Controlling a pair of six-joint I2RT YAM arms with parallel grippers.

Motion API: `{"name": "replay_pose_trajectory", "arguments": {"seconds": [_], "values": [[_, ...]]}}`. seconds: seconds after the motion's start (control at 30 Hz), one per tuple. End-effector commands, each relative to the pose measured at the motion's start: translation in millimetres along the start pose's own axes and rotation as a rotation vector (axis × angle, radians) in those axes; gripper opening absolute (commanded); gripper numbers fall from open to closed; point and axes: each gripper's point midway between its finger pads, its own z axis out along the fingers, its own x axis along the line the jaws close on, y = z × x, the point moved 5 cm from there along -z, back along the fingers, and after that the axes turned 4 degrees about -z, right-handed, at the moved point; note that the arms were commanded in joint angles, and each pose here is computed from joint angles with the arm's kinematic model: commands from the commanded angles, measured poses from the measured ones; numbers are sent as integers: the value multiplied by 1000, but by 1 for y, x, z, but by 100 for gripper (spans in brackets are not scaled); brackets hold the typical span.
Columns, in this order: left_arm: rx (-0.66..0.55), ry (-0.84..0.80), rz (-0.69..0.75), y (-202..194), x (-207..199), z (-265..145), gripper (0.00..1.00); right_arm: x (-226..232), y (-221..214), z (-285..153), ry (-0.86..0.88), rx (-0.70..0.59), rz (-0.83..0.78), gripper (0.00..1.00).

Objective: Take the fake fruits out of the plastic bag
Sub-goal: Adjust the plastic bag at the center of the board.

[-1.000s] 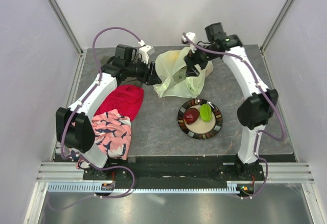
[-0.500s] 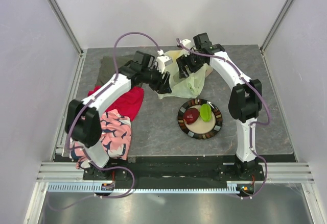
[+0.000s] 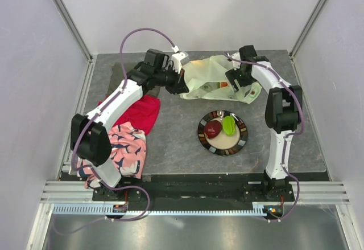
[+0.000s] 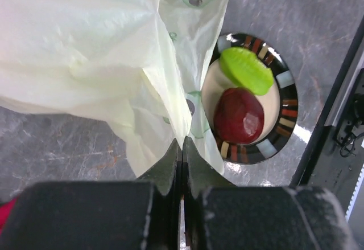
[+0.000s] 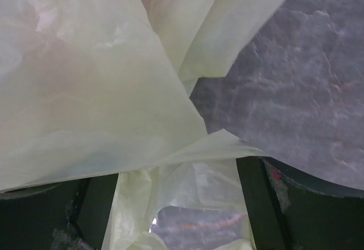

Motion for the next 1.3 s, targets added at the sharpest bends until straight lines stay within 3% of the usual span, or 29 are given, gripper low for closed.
{"name": "replay_pose_trajectory", "arguments": {"seconds": [0.0, 0.13, 0.3, 0.4, 0.53, 0.83, 1.0, 1.27], "values": [[-119, -40, 79, 33, -23, -26, 2, -12, 29, -81, -129, -157, -89, 89], [-130, -64, 72, 42, -25, -23, 2, 26, 53, -124, 46, -332, -250, 89], [-135, -88, 63, 48, -25, -19, 2, 74, 61, -152, 151, -437, -404, 89], [-136, -82, 66, 49, -23, -17, 2, 94, 65, -150, 249, -466, -418, 81], [-136, -82, 66, 48, -24, -18, 2, 103, 66, -126, 318, -408, -364, 68], [-123, -76, 76, 39, -26, -23, 1, 89, 90, -49, 293, -298, -103, 55], [-112, -63, 80, 32, -24, -24, 2, 69, 98, -16, 153, -264, -12, 55], [-98, -58, 80, 26, -24, -25, 2, 55, 73, 4, 16, -156, 27, 59]]}}
